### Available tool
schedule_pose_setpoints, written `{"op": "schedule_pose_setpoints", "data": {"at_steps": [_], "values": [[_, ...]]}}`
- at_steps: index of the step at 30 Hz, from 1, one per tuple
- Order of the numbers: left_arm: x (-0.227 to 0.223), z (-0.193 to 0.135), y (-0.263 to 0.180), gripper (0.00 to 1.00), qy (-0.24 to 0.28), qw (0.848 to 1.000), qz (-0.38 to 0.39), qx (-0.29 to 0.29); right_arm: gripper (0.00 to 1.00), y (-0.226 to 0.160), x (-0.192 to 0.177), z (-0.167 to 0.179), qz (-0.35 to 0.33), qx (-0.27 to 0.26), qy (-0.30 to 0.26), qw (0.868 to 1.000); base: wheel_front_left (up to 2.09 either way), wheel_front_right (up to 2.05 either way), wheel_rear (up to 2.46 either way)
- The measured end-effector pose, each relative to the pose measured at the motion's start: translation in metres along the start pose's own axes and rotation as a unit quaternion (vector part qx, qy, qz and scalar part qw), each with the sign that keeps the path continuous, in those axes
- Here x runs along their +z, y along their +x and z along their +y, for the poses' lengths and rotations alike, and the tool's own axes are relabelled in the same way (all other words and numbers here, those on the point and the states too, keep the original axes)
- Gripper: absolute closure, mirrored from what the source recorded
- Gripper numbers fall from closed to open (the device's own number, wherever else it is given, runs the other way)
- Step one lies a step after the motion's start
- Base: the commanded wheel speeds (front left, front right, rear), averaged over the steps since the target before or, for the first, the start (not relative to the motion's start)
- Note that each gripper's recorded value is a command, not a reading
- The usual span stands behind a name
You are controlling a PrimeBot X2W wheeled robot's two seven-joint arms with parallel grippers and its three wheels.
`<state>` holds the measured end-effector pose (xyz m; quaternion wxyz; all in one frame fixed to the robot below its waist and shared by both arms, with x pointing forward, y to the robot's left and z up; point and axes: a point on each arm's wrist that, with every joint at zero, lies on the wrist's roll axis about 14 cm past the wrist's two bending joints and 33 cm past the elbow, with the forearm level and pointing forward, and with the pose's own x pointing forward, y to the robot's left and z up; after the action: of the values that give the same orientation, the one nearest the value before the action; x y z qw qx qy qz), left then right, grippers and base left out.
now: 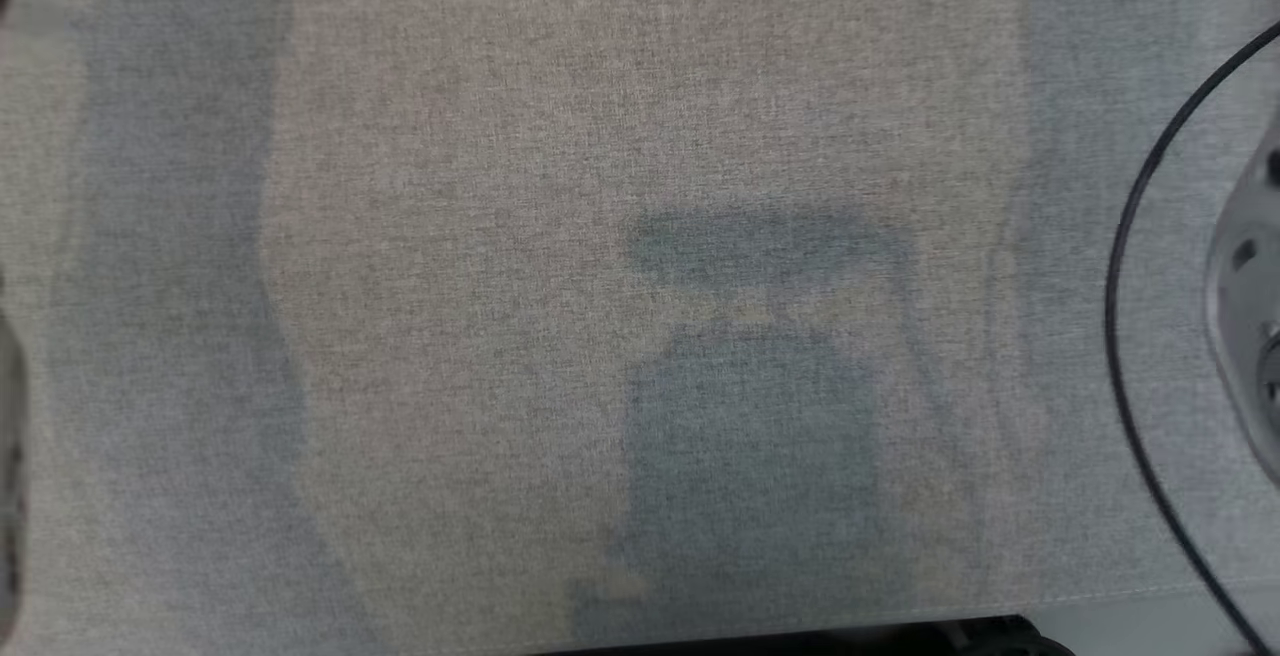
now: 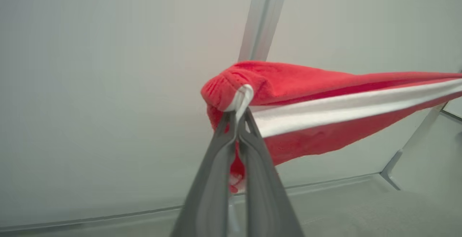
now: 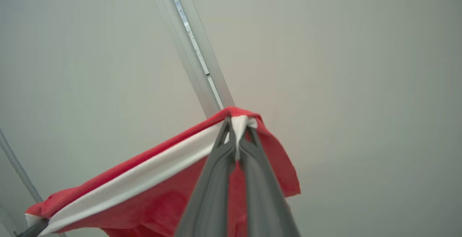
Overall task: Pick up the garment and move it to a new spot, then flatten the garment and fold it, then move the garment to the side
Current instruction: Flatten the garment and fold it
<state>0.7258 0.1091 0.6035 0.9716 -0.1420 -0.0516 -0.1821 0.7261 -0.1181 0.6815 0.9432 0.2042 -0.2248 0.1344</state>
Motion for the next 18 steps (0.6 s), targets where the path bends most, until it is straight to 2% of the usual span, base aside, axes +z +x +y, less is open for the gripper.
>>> {"op": "schedule_pose_setpoints", "data": {"at_steps": [3, 6, 8, 9, 13, 14, 18], "values": [[-0.061, 0.019, -0.007, 1.0, -0.029, 0.999, 0.026, 0.019, 1.0, -0.025, -0.069, -0.016, 0.064, -0.019, 0.022, 0.998, 0.0, 0.0, 0.0], [-0.143, 0.035, -0.043, 1.0, -0.074, 0.991, 0.091, 0.057, 1.0, -0.078, -0.135, -0.027, 0.136, -0.039, 0.048, 0.989, 0.0, 0.0, 0.0], [-0.178, 0.037, -0.069, 1.0, -0.099, 0.985, 0.119, 0.076, 1.0, -0.112, -0.159, -0.027, 0.168, -0.048, 0.069, 0.982, 0.0, 0.0, 0.0], [-0.193, 0.027, -0.086, 1.0, -0.122, 0.981, 0.129, 0.076, 1.0, -0.14, -0.164, -0.03, 0.186, -0.047, 0.071, 0.979, 0.0, 0.0, 0.0], [-0.207, 0.007, -0.119, 1.0, -0.159, 0.976, 0.135, 0.069, 1.0, -0.209, -0.165, -0.047, 0.224, -0.072, 0.084, 0.968, 0.0, 0.0, 0.0], [-0.21, 0.001, -0.139, 1.0, -0.169, 0.973, 0.141, 0.071, 1.0, -0.235, -0.157, -0.046, 0.234, -0.077, 0.094, 0.965, 0.0, 0.0, 0.0], [-0.207, -0.008, -0.175, 1.0, -0.197, 0.967, 0.14, 0.086, 1.0, -0.283, -0.136, -0.046, 0.249, -0.102, 0.11, 0.957, 0.0, 0.0, 0.0]]}}
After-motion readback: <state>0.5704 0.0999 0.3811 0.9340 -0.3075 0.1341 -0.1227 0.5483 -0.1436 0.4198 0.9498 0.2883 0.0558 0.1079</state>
